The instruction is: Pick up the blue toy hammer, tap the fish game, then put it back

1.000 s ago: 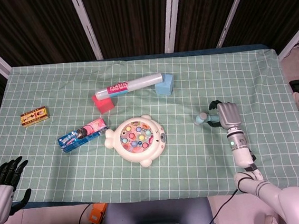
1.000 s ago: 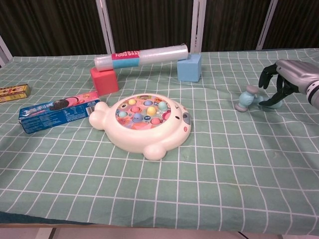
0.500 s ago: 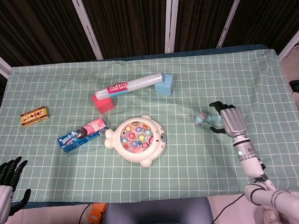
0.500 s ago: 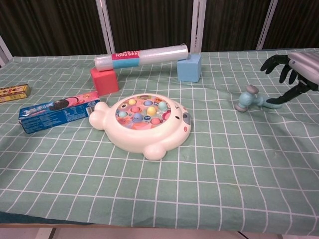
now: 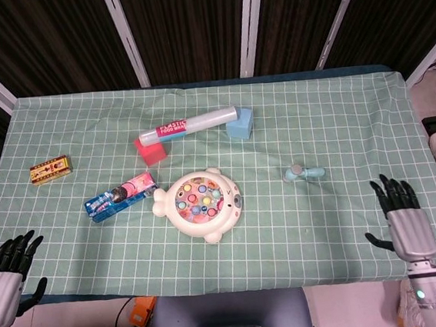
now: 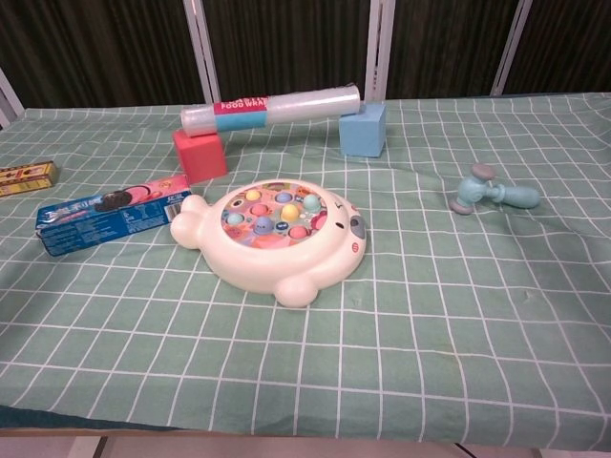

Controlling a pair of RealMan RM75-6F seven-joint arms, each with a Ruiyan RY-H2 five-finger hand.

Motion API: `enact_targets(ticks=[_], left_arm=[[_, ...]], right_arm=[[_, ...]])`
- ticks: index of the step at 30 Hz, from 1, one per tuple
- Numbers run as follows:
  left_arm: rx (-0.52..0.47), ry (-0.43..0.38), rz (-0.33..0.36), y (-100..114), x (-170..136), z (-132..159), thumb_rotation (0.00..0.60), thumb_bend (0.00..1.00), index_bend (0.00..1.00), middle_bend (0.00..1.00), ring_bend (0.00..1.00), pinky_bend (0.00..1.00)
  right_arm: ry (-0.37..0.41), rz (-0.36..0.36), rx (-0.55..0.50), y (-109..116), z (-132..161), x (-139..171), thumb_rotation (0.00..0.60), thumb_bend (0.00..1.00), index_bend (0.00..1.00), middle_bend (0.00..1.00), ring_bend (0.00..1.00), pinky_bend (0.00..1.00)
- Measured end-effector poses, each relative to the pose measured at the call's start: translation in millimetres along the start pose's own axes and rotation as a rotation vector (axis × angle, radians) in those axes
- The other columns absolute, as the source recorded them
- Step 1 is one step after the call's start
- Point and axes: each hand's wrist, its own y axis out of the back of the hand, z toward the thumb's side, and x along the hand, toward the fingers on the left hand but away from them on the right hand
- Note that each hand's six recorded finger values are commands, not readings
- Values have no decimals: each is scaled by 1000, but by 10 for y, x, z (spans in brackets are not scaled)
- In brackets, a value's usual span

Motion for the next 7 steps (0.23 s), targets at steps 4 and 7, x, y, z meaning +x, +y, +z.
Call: enact_targets(ticks=[4,7], left_arm=[[5,-6,-3,-18,15,24,600,402,0,0,0,87],[10,-7,-5,-31,27,32,600,403,0,0,0,88]], right_arm=[[9,-1,39,17,-82,122,600,271,0,0,0,0],[-14,31,56,-36,-150,130,600,271,0,0,0,0]])
